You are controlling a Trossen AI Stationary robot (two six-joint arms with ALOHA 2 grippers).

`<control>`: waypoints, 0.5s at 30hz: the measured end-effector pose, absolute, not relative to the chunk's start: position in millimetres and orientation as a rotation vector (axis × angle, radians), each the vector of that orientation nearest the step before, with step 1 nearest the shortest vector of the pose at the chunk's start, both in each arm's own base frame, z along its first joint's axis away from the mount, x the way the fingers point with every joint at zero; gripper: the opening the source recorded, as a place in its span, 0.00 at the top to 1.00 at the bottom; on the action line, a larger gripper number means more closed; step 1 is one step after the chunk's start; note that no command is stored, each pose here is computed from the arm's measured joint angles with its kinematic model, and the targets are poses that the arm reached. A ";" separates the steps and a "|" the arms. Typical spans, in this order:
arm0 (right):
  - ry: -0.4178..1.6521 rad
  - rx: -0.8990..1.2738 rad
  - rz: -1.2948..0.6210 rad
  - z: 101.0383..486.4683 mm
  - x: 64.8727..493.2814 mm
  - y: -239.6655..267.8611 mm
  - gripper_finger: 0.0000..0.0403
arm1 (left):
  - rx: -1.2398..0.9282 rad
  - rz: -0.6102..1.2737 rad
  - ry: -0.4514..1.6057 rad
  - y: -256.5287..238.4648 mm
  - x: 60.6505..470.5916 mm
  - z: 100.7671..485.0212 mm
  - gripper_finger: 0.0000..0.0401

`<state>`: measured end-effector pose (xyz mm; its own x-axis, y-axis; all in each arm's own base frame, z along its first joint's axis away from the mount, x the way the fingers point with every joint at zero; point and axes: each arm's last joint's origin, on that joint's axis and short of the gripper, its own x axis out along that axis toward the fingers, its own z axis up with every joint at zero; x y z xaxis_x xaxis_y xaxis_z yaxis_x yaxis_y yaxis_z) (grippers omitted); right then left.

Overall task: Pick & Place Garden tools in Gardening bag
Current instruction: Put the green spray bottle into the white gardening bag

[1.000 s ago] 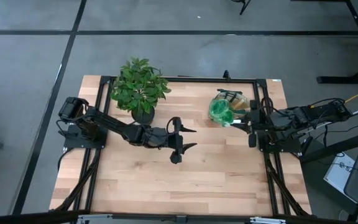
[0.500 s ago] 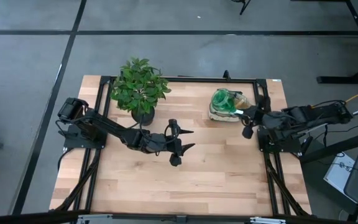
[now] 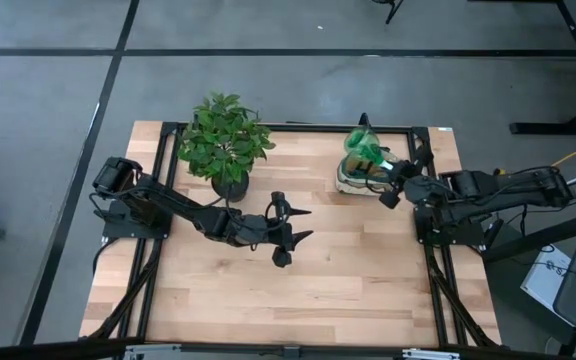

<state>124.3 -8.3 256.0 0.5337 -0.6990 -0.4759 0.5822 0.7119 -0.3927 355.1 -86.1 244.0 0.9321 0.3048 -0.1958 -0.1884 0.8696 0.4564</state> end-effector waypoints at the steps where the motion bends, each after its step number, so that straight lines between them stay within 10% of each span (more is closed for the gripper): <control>1: 0.655 -0.177 -0.785 254.0 125.5 -9.1 0.87 | 0.447 0.261 0.269 -86.1 355.1 243.9 0.40; 15: 0.610 0.105 -0.975 214.9 125.8 -13.7 0.87 | 0.459 0.256 0.292 -86.0 354.5 241.6 0.40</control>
<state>125.8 -13.7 214.9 0.4093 -0.7436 -0.5287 0.8008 0.5705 -0.1824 354.5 -86.0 241.6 0.9268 0.3062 -0.2176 -0.1763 0.8660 0.4679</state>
